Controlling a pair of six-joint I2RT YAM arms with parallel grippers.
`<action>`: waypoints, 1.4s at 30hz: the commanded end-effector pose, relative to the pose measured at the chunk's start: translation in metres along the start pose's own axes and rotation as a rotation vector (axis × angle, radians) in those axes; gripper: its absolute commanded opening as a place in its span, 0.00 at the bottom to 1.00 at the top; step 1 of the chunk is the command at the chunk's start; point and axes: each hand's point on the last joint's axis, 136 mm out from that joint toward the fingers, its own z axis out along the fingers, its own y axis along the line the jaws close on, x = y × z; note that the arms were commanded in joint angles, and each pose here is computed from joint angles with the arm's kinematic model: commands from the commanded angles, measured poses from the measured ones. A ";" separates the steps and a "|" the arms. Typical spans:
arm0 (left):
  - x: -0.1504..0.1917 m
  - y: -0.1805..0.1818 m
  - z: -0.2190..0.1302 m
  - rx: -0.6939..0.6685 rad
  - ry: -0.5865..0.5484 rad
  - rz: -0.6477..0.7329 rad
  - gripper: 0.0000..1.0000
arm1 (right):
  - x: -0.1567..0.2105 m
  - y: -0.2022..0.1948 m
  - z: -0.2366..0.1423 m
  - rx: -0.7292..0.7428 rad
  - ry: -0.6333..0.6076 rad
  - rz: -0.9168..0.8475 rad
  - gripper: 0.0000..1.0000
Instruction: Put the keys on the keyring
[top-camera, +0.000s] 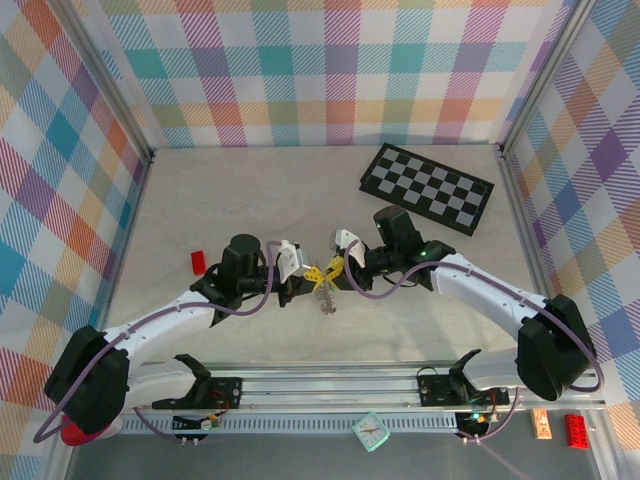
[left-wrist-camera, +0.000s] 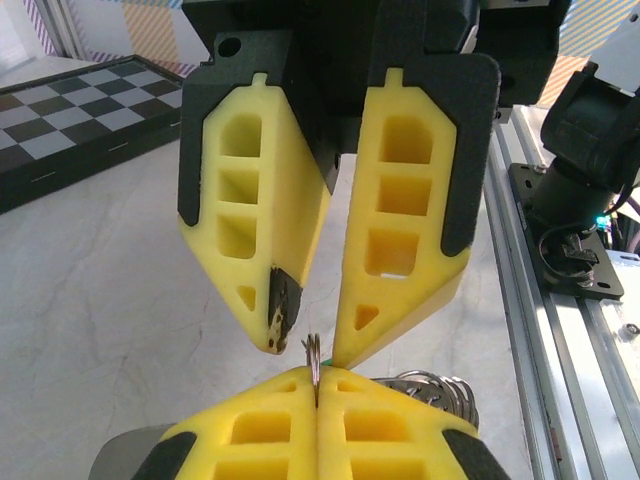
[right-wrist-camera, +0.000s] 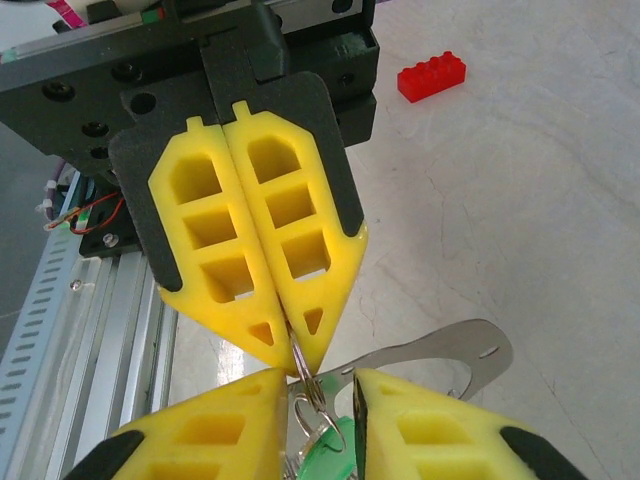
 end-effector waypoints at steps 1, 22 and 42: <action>-0.017 -0.008 -0.003 0.032 -0.072 0.046 0.00 | 0.002 0.004 0.004 -0.029 -0.020 -0.002 0.22; -0.002 0.005 -0.005 -0.025 0.117 0.065 0.17 | 0.000 0.018 0.003 -0.060 0.154 -0.147 0.00; -0.015 -0.008 -0.003 0.034 -0.031 0.044 0.00 | -0.011 0.006 -0.008 -0.003 -0.067 -0.019 0.31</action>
